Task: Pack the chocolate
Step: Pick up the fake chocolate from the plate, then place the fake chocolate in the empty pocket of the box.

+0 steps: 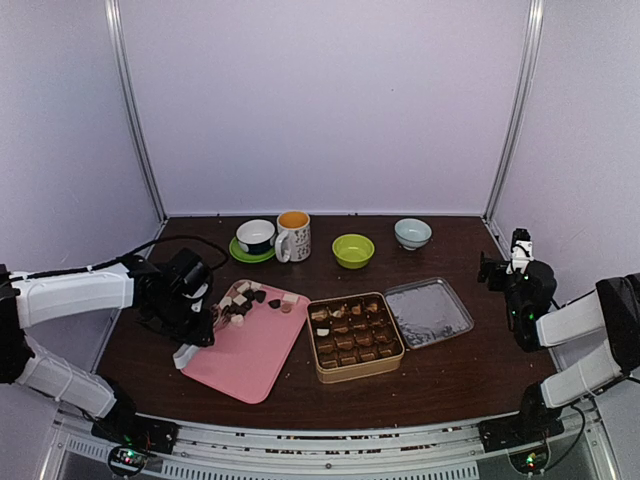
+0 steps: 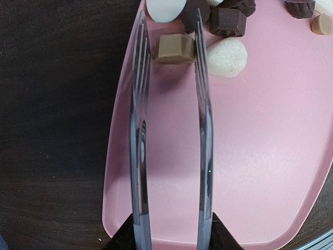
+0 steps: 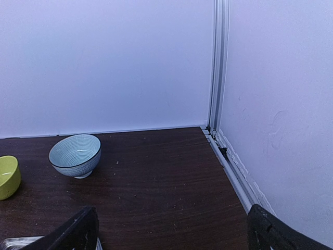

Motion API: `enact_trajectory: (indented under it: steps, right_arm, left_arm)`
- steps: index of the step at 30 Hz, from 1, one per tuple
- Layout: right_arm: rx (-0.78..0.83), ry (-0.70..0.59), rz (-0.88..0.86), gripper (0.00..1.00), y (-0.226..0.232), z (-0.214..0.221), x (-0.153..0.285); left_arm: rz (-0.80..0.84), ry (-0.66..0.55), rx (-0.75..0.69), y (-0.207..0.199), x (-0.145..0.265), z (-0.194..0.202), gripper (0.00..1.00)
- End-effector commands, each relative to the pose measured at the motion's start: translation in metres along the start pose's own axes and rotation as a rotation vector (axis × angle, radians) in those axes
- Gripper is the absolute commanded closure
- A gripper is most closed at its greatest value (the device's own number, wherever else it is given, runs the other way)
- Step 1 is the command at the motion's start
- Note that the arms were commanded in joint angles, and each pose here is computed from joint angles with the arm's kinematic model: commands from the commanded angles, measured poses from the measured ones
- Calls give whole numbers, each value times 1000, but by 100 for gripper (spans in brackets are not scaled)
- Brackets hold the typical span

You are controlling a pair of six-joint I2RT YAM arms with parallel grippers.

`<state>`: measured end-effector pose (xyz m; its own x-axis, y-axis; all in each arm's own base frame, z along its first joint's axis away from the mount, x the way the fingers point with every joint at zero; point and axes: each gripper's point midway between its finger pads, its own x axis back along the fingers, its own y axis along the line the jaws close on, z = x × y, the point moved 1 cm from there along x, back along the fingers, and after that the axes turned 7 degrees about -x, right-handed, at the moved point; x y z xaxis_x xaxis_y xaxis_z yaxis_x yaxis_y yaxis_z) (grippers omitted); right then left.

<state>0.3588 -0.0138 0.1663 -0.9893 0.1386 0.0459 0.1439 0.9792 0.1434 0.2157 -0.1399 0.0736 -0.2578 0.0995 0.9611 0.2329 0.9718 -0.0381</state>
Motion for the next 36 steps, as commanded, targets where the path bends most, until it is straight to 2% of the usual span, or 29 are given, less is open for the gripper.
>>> enact_trajectory:
  steps: [1,6,12,16,19,27,36]
  right_arm:
    - [-7,-28,1,0,-1,-8,-2]
    - [-8,-28,1,0,0,-8,-2]
    - [-8,-28,0,0,0,-8,-2]
    - [-8,-27,0,0,0,-8,-2]
    - [-8,-29,1,0,0,-9,-2]
    - [-8,-30,1,0,0,-9,-2]
    - [-8,-29,1,0,0,-8,-2]
  left_arm:
    - [-14,-27,-6,1,2,-12,60]
    - [-17,-32,-11,1,7,-15,64]
    - [-9,-47,-28,4,36,-12,65]
    - [58,-87,-56,-4,60,-13,69]
    - [152,-165,-91,-17,84,-19,69]
    - [462,-398,-271,-80,133,-41,73]
    - [579,-394,-490,-161,120,-42,72]
